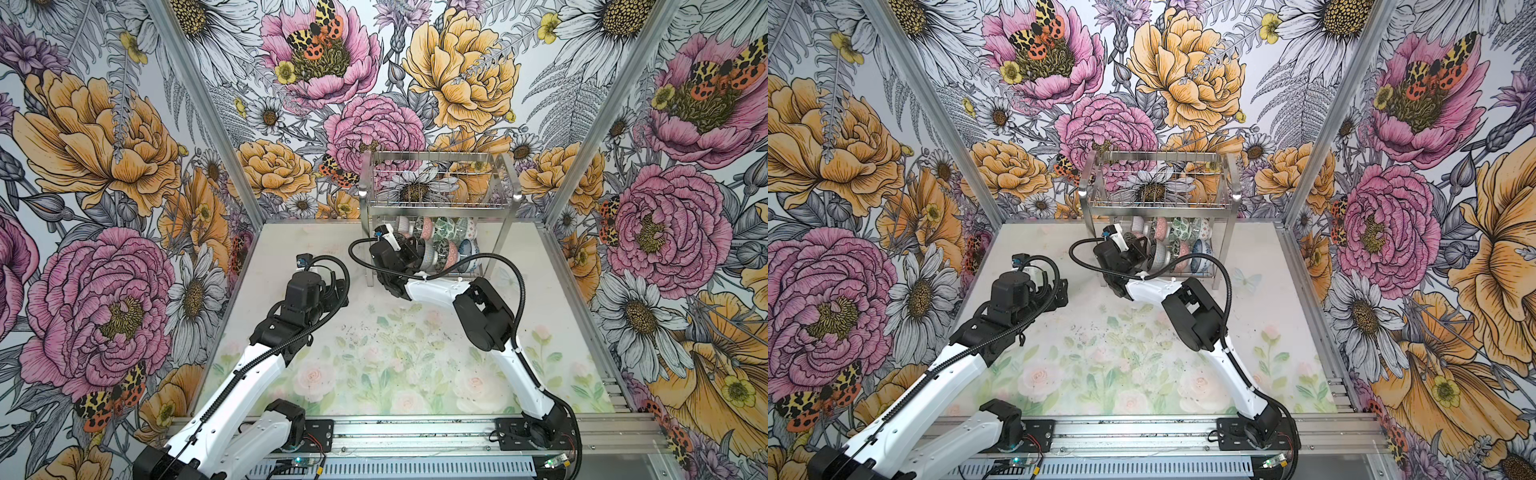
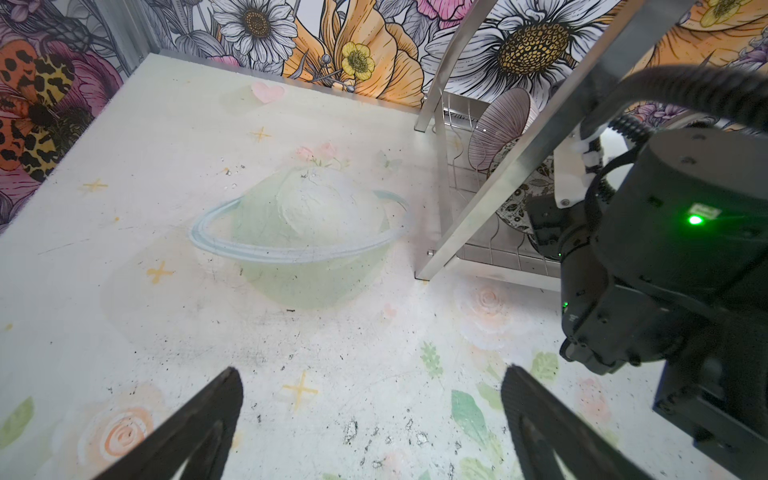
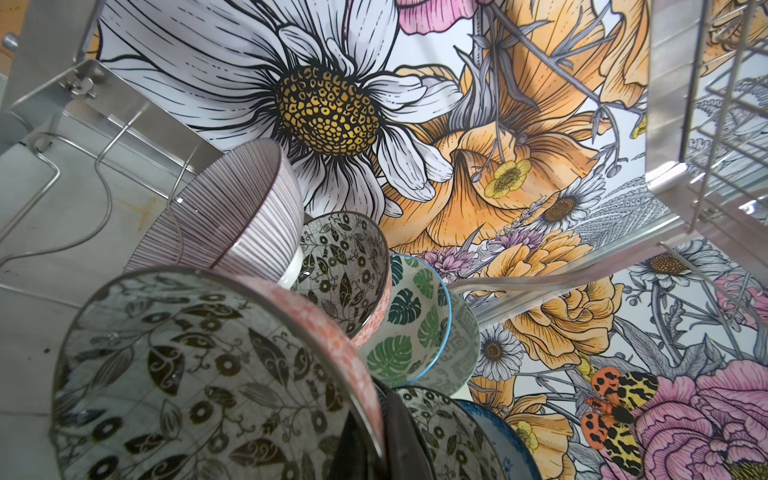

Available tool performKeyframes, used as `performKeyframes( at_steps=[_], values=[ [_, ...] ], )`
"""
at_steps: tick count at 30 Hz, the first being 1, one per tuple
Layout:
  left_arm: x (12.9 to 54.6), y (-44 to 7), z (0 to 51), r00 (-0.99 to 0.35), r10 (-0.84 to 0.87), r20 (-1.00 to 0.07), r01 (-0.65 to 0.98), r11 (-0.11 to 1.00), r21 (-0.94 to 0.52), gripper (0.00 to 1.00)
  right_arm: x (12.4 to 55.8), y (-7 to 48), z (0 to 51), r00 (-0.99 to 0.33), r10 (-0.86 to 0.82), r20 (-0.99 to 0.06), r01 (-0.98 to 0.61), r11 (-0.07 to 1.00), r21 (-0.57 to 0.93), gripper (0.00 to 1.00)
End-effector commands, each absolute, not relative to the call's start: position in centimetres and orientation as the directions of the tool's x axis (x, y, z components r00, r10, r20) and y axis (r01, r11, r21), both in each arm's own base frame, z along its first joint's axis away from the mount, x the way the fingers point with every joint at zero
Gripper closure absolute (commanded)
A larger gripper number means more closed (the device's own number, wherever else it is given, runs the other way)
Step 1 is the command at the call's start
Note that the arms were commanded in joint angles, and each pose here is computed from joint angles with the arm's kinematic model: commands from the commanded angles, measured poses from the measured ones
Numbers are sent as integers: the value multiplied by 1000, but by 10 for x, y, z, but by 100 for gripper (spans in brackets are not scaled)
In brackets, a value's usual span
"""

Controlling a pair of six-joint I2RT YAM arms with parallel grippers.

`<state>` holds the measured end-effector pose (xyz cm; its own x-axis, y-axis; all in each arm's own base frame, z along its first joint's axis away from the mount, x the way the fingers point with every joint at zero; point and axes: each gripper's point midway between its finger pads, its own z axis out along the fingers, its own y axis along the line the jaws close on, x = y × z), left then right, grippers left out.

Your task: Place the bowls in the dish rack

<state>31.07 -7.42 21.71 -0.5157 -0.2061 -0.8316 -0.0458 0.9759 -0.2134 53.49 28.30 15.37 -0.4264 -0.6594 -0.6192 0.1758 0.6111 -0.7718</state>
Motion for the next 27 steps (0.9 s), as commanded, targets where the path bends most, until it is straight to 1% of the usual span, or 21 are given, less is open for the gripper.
performKeyframes(
  at_steps=[1,7,13,16,22,27],
  values=[
    [311,-73,223,-494,-209,-844,-31,974,-224,2,543,282,158,-429,-666,-611,198,590,-783,100],
    [310,-73,224,-489,-213,-846,-30,973,-227,1,542,284,154,-438,-684,-583,179,570,-802,100],
    [310,-73,225,-488,-213,-846,-28,973,-229,1,537,294,149,-419,-703,-575,140,576,-806,100],
    [309,-73,224,-487,-218,-846,-30,972,-233,1,532,300,145,-404,-711,-576,120,582,-804,94],
    [309,-73,225,-484,-219,-847,-29,972,-235,1,529,308,142,-393,-728,-562,102,572,-814,93],
    [307,-72,226,-480,-222,-849,-28,971,-238,1,529,310,144,-385,-737,-556,94,567,-818,86]
  ],
)
